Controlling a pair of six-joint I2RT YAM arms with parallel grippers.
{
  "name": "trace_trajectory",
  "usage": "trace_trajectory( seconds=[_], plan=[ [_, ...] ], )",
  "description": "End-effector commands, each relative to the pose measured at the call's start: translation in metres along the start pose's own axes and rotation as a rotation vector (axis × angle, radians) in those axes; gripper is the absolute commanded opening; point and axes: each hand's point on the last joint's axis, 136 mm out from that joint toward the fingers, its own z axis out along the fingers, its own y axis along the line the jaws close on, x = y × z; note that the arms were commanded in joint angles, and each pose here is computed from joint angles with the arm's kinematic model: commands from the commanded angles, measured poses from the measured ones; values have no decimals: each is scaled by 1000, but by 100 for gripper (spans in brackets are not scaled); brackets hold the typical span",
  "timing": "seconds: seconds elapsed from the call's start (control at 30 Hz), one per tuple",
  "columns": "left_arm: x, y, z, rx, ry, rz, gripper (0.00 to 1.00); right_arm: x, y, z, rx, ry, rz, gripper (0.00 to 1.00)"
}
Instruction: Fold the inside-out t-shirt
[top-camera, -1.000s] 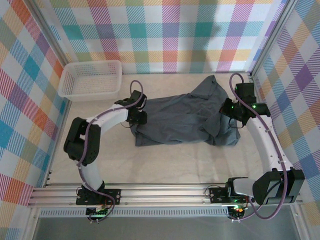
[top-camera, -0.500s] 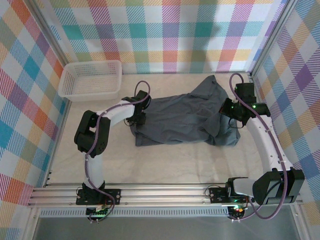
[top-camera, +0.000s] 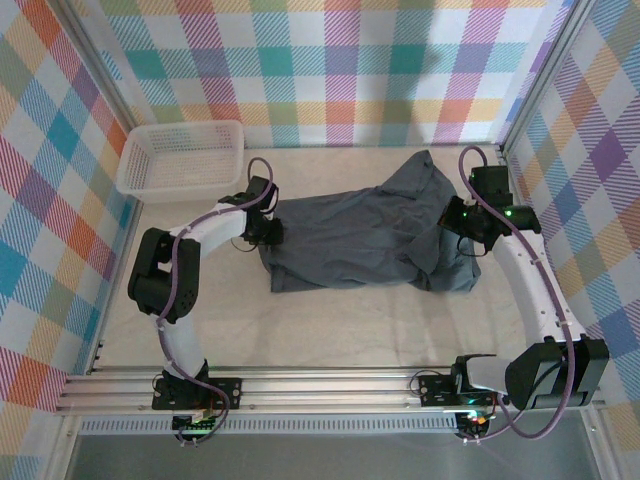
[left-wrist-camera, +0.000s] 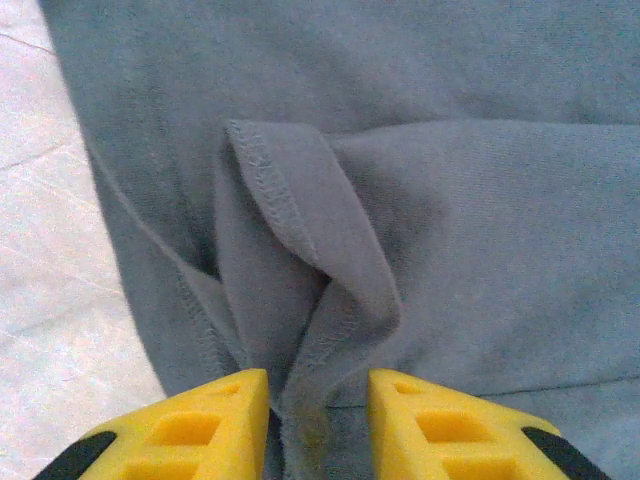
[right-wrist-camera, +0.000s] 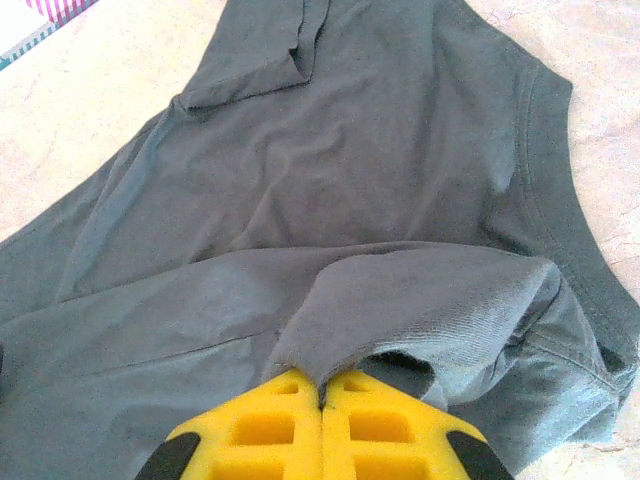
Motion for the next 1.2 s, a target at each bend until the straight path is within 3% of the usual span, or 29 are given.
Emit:
trace_trajectory(
  seconds=[0.0,0.23,0.3,0.43,0.53,0.6,0.67,0.77,0.83,0.9,1.17],
  plan=[
    [-1,-1,4,35,4,-21,32,-8,4,-13,-20,-32,-10,0],
    [1,5,10,-3,25,-9,29,-8,7,-11,-33,-26,0,0],
    [0,6,10,-8,21,-11,23,-8,7,-12,-32,-26,-3,0],
    [-7,6,2,-15,-3,-21,0,-11,8,-16,-36,-35,-1,0],
    [-26,1,-32,26,-59,-59,0,-28,22,-38,-81,-83,20,0],
    [-53,-6,-80,114,-143,-117,0,-57,39,-72,-135,-176,36,0],
    [-89,-11,-150,239,-274,-188,0,-97,60,-119,-207,-318,51,0],
    [-143,-13,-301,438,-586,-221,0,-165,90,-216,-295,-596,40,0],
    [-151,-14,-401,510,-788,-183,0,-199,95,-292,-301,-813,36,0],
    [-143,-11,-465,540,-913,-178,0,-214,92,-344,-304,-971,58,0],
    [-75,-8,-574,564,-1137,-206,0,-194,94,-463,-496,-1274,48,0]
  ],
)
